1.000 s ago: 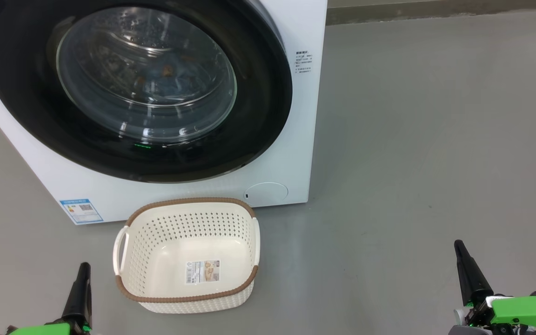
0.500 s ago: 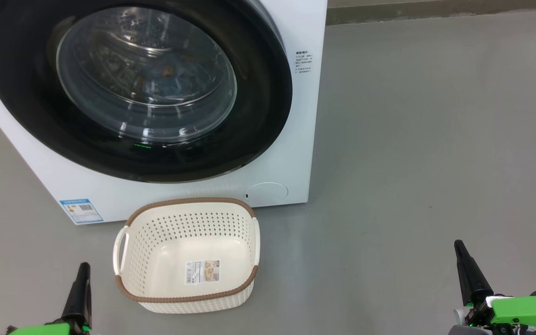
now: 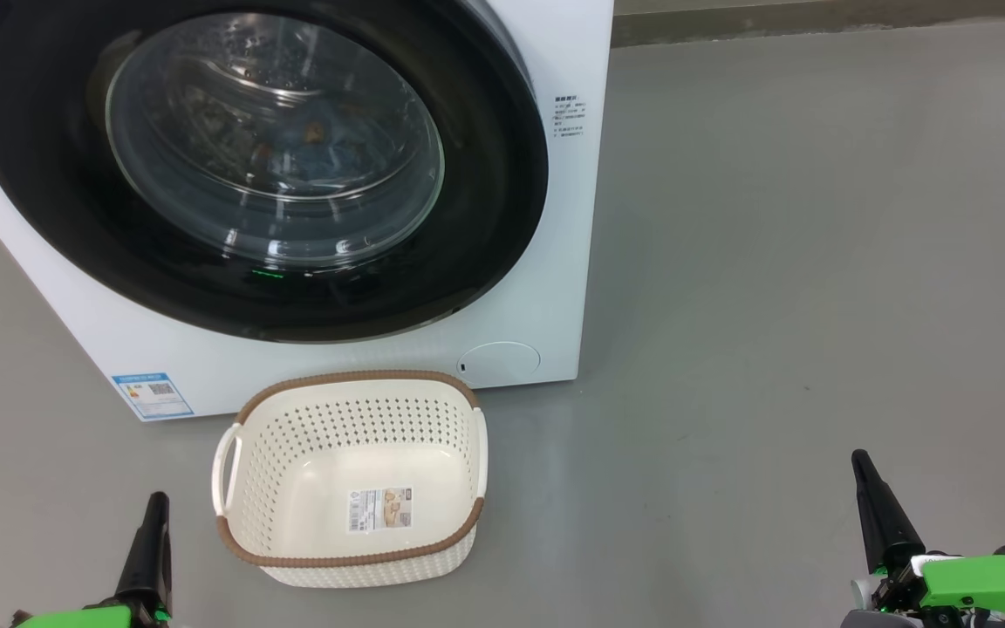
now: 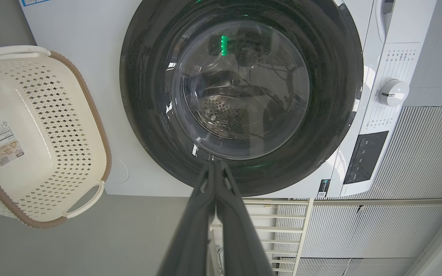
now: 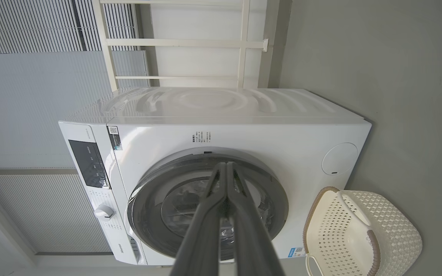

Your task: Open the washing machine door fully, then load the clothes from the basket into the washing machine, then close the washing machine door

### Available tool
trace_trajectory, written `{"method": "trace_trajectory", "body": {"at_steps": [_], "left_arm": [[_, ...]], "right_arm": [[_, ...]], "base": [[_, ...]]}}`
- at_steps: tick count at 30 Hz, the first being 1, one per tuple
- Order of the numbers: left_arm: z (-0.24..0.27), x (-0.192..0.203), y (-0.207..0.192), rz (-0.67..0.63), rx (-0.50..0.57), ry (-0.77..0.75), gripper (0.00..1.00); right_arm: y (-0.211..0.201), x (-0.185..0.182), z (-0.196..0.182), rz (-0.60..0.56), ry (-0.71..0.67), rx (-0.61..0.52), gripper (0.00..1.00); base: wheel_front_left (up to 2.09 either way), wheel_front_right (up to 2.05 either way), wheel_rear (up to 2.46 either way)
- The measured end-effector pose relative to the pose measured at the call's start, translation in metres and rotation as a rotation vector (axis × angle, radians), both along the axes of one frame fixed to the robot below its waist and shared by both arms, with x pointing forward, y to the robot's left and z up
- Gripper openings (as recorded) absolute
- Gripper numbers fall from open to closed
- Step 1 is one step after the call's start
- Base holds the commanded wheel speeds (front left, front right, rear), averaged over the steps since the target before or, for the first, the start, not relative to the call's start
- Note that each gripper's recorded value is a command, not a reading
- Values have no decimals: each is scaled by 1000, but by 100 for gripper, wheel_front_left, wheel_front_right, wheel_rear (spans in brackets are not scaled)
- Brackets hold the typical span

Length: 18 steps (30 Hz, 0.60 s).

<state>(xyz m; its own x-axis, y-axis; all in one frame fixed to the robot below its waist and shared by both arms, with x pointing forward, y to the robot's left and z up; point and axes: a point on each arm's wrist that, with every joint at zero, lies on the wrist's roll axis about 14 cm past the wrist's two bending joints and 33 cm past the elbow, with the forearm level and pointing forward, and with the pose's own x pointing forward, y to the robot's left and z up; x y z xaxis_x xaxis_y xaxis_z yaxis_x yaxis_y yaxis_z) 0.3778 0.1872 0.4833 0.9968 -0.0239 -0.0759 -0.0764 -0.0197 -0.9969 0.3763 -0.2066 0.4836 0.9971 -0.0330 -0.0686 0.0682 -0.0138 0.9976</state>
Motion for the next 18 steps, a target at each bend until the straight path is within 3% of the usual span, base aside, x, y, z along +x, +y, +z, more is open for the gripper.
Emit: {"method": "trace_trajectory", "body": {"at_steps": [18], "left_arm": [[0,0,0,0,0,0,0]], "right_arm": [[0,0,0,0,0,0,0]], "base": [[0,0,0]]}}
